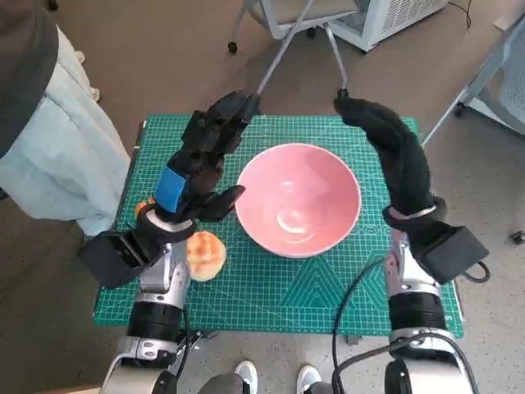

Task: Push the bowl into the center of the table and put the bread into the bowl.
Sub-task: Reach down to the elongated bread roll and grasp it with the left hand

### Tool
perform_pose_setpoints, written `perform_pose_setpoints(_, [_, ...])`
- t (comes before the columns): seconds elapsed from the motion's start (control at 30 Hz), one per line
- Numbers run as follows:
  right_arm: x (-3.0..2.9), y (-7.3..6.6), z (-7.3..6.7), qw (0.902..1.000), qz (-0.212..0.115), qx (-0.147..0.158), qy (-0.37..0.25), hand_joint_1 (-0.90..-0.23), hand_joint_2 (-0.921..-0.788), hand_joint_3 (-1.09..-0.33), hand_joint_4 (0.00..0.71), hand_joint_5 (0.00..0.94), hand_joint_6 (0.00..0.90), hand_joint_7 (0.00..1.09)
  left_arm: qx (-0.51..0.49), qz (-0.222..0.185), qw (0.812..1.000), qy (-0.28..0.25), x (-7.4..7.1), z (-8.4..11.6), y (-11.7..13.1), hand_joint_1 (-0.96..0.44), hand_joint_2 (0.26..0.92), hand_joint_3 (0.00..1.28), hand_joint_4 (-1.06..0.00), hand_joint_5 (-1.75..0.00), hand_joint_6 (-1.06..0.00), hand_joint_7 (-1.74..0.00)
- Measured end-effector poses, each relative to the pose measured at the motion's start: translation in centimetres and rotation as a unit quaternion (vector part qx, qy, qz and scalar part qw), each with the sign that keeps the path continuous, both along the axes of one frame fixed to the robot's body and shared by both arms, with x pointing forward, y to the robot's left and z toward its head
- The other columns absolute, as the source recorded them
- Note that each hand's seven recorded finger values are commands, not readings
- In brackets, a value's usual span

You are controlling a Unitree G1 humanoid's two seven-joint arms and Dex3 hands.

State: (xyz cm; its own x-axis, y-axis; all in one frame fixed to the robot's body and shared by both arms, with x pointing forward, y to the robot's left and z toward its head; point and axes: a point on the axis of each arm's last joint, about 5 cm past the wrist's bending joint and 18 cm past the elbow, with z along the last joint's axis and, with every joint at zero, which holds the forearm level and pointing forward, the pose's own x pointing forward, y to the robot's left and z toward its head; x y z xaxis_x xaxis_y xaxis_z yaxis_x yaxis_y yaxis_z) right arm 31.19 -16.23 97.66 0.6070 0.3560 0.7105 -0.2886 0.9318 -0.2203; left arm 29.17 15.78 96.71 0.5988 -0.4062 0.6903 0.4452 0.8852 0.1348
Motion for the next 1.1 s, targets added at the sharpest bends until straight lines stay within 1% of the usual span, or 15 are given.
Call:
perform_pose_setpoints(0.17, [0.01,0.0,0.0,1.0,0.003,0.006,0.001,-0.69,-0.921,-0.761,0.158,0.008,0.179,0.22,0.003,0.001,1.0,-0.001,0.0,0.0,0.2,-0.52,0.921,0.4,-0.13,-0.08,0.0,-0.52])
perform_pose_setpoints(0.4, [0.0,0.2,0.0,1.0,0.006,0.004,0.002,-0.689,-0.921,-0.761,0.159,0.007,0.17,0.24,0.009,0.007,1.0,-0.006,0.0,0.3,0.6,-0.52,0.921,0.39,-0.14,-0.08,0.0,-0.53])
perform_pose_setpoints(0.43, [-0.01,0.2,0.0,1.0,0.007,0.003,0.002,-0.689,-0.921,-0.762,0.16,0.005,0.154,0.26,0.011,0.008,1.0,-0.007,0.0,0.3,0.8,-0.52,0.921,0.38,-0.14,-0.08,0.0,-0.53])
perform_pose_setpoints(0.5, [-0.03,0.3,-0.1,1.0,0.008,0.003,0.002,-0.689,-0.921,-0.762,0.16,0.003,0.14,0.29,0.02,0.017,1.0,-0.009,0.0,0.5,1.4,-0.52,0.921,0.37,-0.15,-0.08,0.0,-0.54])
perform_pose_setpoints(0.53, [-0.05,0.3,-0.1,1.0,0.009,0.002,0.002,-0.689,-0.921,-0.763,0.16,0.003,0.133,0.3,0.03,0.024,0.999,-0.013,0.0,0.6,1.9,-0.51,0.915,0.32,-0.15,-0.08,0.0,-0.56])
perform_pose_setpoints(0.57, [-0.06,0.3,-0.1,1.0,0.009,0.002,0.001,-0.689,-0.921,-0.763,0.16,0.002,0.131,0.31,0.046,0.033,0.998,-0.017,0.0,0.8,2.3,-0.5,0.913,0.31,-0.16,-0.08,0.0,-0.56])
perform_pose_setpoints(0.6, [-0.08,0.3,-0.1,1.0,0.009,0.002,0.001,-0.688,-0.921,-0.763,0.16,0.002,0.126,0.31,0.068,0.046,0.996,-0.022,-0.1,1.1,3.0,-0.44,0.871,0.26,-0.17,-0.08,-0.01,-0.58])
perform_pose_setpoints(0.63, [-0.09,0.3,-0.1,1.0,0.009,0.002,0.0,-0.688,-0.921,-0.764,0.16,0.002,0.125,0.32,0.095,0.06,0.993,-0.028,-0.1,1.5,3.7,-0.42,0.859,0.24,-0.18,-0.08,-0.02,-0.59])
perform_pose_setpoints(0.67, [-0.1,0.3,-0.1,1.0,0.009,0.002,-0.001,-0.687,-0.921,-0.766,0.16,0.001,0.109,0.34,0.123,0.076,0.989,-0.033,-0.1,2.0,4.6,-0.35,0.818,0.19,-0.2,-0.07,-0.05,-0.6])
perform_pose_setpoints(0.73, [-0.11,0.2,0.0,1.0,0.008,0.002,-0.002,-0.686,-0.921,-0.767,0.16,0.001,0.095,0.37,0.173,0.11,0.978,-0.039,-0.2,3.0,6.2,-0.25,0.781,0.13,-0.23,-0.06,-0.09,-0.58])
perform_pose_setpoints(0.8, [-0.12,0.2,0.1,1.0,0.007,0.002,-0.004,-0.685,-0.921,-0.768,0.16,0.0,0.084,0.39,0.221,0.145,0.964,-0.038,-0.4,4.1,8.0,-0.12,0.752,0.07,-0.28,-0.03,-0.19,-0.47])
perform_pose_setpoints(0.83, [-0.12,0.1,0.1,1.0,0.007,0.002,-0.005,-0.685,-0.921,-0.769,0.16,0.0,0.082,0.39,0.246,0.162,0.955,-0.034,-0.5,4.6,8.8,-0.1,0.748,0.06,-0.28,-0.03,-0.21,-0.45])
perform_pose_setpoints(0.93, [-0.11,0.1,0.2,1.0,0.006,0.003,-0.004,-0.684,-0.921,-0.771,0.159,0.0,0.074,0.41,0.316,0.211,0.925,-0.021,-0.7,6.3,11.1,-0.03,0.742,0.02,-0.33,-0.01,-0.31,-0.26])
perform_pose_setpoints(1.0, [-0.11,0.1,0.2,1.0,0.006,0.005,-0.001,-0.684,-0.921,-0.772,0.159,0.0,0.07,0.41,0.36,0.244,0.9,-0.009,-0.8,7.7,12.6,-0.01,0.743,0.01,-0.34,-0.01,-0.34,-0.2])
perform_pose_setpoints(1.1, [-0.14,-0.1,0.1,0.9999,0.005,0.009,0.004,-0.683,-0.921,-0.774,0.158,0.0,0.066,0.42,0.4,0.284,0.872,0.0,-0.9,9.4,14.1,0.0,0.746,0.01,-0.34,0.0,-0.37,-0.12])
